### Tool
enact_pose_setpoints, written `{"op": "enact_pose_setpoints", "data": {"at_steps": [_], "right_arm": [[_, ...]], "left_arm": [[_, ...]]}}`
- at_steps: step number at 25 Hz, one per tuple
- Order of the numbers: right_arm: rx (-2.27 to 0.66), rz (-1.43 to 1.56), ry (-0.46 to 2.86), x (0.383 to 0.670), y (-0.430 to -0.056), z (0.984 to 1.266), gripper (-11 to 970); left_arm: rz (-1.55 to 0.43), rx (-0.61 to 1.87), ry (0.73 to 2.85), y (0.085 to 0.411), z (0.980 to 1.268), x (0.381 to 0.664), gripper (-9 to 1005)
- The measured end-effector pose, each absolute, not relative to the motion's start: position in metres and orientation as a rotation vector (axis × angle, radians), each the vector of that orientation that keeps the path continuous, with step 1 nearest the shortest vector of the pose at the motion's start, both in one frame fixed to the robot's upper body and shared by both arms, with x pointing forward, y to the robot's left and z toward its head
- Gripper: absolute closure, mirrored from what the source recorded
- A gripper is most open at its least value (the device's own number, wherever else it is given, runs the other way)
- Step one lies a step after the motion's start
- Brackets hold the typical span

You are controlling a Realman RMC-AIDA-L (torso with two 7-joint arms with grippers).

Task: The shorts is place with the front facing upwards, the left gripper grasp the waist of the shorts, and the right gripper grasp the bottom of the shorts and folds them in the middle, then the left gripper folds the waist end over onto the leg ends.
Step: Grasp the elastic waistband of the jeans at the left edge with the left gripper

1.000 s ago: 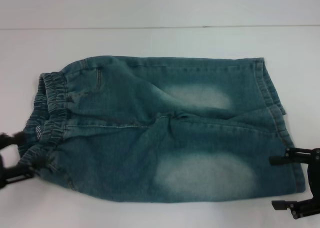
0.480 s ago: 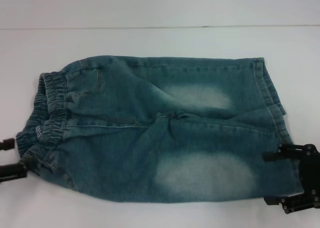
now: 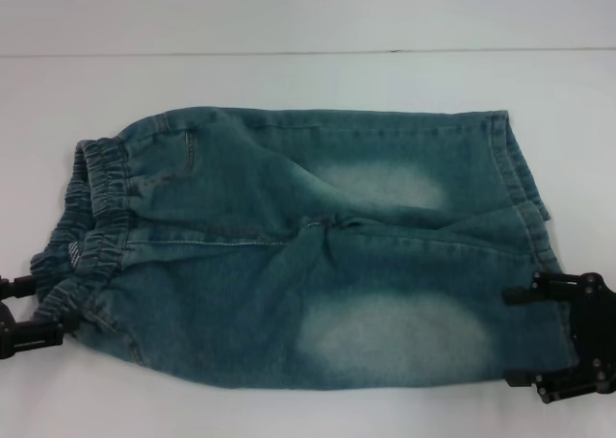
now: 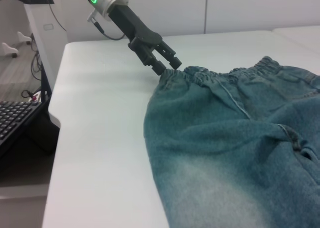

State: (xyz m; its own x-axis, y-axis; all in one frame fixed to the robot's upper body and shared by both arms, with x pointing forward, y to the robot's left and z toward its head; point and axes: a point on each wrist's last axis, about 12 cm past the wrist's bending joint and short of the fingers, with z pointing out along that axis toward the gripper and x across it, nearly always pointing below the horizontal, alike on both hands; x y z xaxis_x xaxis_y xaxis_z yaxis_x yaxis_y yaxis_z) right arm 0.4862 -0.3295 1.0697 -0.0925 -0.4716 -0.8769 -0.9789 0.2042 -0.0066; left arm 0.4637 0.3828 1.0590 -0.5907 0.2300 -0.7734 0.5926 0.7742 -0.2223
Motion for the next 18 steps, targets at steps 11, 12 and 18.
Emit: {"op": "enact_pose_setpoints", "data": {"at_steps": [11,12,18], "right_arm": [[-1.373,0.804,1.689,0.489,-0.325,1.067,117],[-1.372,0.803,1.689,0.489,-0.325,1.067,119],[-1.350,0.791,1.688,0.489,-0.326,1.067,129]], "left_arm": [[-0.602,0.616,2.244,0.377,1.055,0.467,62],[-0.608,0.624,2.243,0.377,1.055,0.467,62],[-0.623,0.670,2.241,0.371,1.056,0.471,187]]}}
